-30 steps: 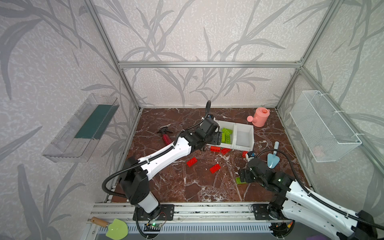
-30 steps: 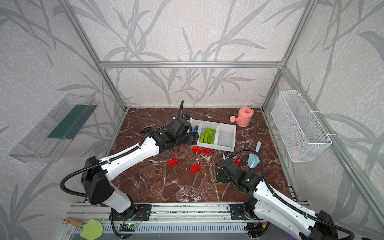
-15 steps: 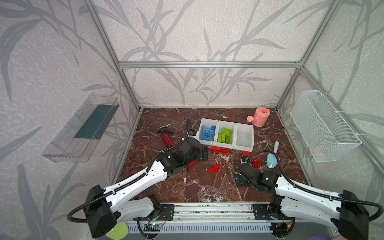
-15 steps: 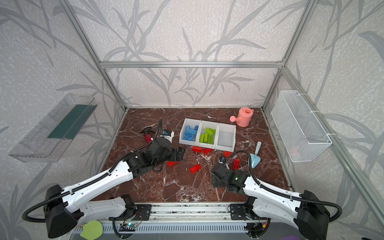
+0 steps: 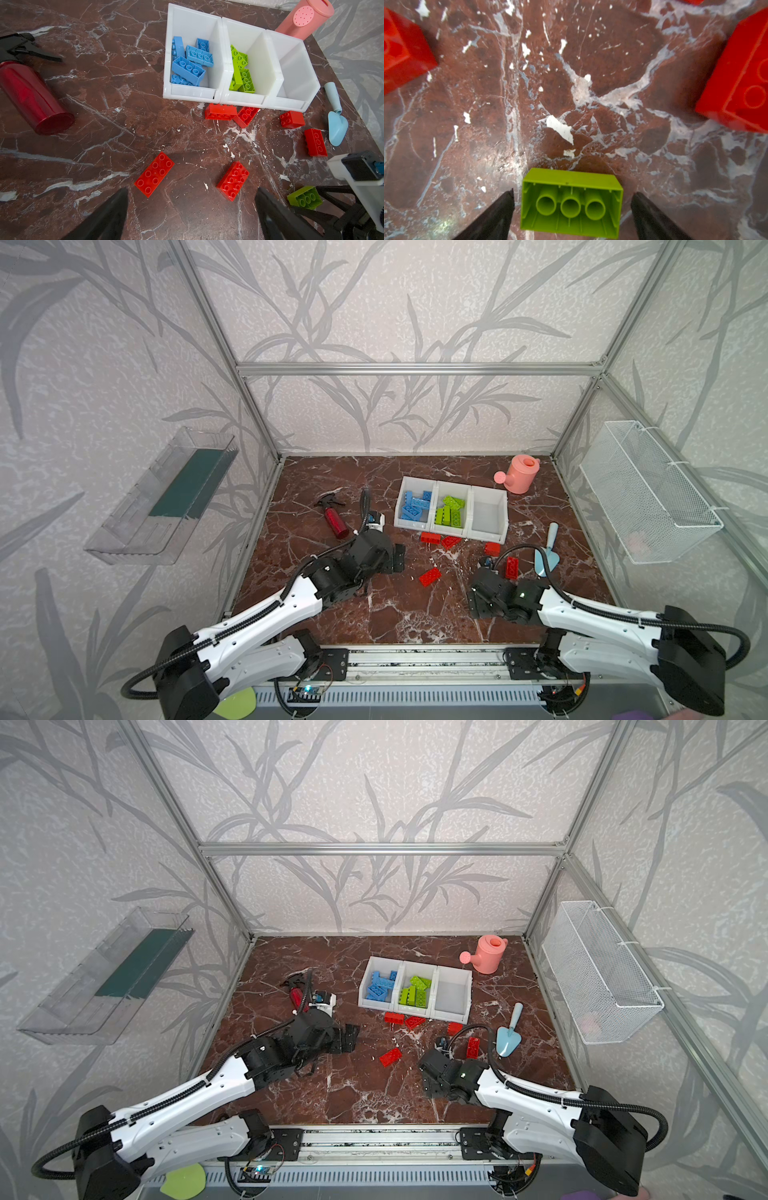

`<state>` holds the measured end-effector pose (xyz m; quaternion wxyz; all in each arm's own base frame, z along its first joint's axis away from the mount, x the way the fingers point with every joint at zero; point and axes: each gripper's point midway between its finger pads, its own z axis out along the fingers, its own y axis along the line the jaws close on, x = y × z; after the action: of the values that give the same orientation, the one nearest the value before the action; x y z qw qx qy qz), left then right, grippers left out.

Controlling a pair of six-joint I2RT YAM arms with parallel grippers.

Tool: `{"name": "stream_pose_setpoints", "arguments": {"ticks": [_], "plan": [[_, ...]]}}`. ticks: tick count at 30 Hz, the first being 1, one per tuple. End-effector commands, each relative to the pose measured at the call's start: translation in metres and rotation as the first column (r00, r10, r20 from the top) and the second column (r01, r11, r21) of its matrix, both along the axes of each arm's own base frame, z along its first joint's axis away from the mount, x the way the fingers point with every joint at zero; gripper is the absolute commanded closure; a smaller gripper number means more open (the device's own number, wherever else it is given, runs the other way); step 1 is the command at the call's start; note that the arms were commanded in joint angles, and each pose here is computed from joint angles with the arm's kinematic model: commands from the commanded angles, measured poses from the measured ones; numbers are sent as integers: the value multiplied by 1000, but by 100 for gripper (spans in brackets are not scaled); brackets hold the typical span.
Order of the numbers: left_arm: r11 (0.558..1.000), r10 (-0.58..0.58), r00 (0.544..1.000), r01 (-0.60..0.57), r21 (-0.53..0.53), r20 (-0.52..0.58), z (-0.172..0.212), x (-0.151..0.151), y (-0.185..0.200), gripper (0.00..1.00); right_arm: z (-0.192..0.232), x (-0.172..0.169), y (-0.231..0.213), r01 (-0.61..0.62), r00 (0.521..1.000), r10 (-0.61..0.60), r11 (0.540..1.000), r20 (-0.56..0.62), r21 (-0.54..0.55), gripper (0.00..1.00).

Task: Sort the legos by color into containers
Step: 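Withdraw the left gripper and move the right gripper over a green brick, then grasp the green brick with the right gripper and drop it in the middle compartment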

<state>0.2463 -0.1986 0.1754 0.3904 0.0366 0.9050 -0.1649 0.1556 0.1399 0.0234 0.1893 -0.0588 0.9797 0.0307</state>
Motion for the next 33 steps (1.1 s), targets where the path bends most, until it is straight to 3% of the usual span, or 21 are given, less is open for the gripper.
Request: {"name": "stream_pose_setpoints", "arguments": {"ticks": [1, 11, 20, 26, 33], "plan": [[999, 35, 999, -35, 21, -7, -6, -3, 10, 5, -5, -4, 1, 5, 1000, -6, 1000, -21, -2, 18], [997, 59, 998, -58, 58, -20, -15, -8, 23, 6, -3, -1, 6, -10, 1000, 10, 1000, -19, -10, 39], [993, 94, 996, -93, 72, -3, -15, -12, 37, 6, 30, 19, 27, -77, 995, 75, 996, 62, 35, 41], [987, 110, 993, -106, 119, -28, -27, -19, 48, 6, 71, 54, 50, -132, 987, 122, 986, 101, 99, 41], [985, 130, 990, -124, 118, -47, -39, -28, 58, 6, 113, 119, 62, -118, 983, 96, 983, 156, 142, 41]]}}
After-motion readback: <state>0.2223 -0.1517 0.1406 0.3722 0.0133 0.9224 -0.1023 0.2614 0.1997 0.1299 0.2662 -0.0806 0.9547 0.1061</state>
